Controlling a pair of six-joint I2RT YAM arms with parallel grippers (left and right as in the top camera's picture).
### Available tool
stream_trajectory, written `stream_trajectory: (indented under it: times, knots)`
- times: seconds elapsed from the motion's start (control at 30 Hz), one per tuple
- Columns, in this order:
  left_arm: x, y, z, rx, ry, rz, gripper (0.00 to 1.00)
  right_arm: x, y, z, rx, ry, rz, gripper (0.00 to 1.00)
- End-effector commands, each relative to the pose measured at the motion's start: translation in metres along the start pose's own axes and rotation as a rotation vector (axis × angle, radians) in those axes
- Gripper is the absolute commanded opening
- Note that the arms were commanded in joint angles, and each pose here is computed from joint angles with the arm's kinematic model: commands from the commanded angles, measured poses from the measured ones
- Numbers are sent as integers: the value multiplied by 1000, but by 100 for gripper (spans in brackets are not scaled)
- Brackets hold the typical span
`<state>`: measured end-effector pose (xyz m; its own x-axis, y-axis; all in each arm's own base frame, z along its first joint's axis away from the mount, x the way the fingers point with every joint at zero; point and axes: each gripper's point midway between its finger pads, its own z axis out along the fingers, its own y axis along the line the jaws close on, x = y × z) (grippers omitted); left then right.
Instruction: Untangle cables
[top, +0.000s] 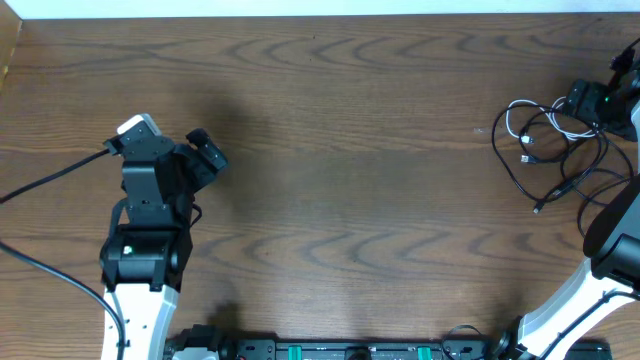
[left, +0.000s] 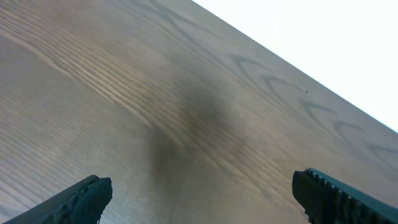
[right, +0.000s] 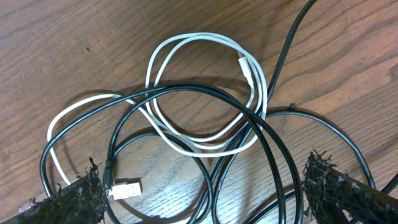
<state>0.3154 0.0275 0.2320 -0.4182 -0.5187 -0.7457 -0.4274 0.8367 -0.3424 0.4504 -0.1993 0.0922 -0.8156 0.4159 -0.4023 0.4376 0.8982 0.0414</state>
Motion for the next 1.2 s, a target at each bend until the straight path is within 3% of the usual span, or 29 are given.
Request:
stream_trajectory:
  times: [0.0, 0.13, 0.37, 0.53, 0.57, 0.73, 0.97, 1.17]
  knots:
    - [-3, 2, -7, 3, -23, -2, 100, -3, 1, -4, -3, -12, 9, 99]
    - [0, 4, -10, -2, -14, 0, 100, -3, 1, -4, -3, -11, 9, 99]
    - [41, 22, 9, -34, 78, 17, 100, -3, 1, -4, -3, -12, 9, 99]
    - [60, 23, 36, 72, -48, -12, 100, -3, 1, -4, -3, -12, 9, 99]
    - [60, 21, 38, 134, -131, -29, 100, -3, 1, -4, -3, -11, 9, 99]
    - [70, 29, 29, 224, -274, -58, 100, -3, 1, -4, -3, -11, 9, 99]
    - [109, 55, 28, 229, -287, -64, 100, -3, 1, -4, -3, -12, 9, 99]
    - [117, 66, 19, 197, -277, -53, 100, -3, 1, -4, -3, -11, 9, 99]
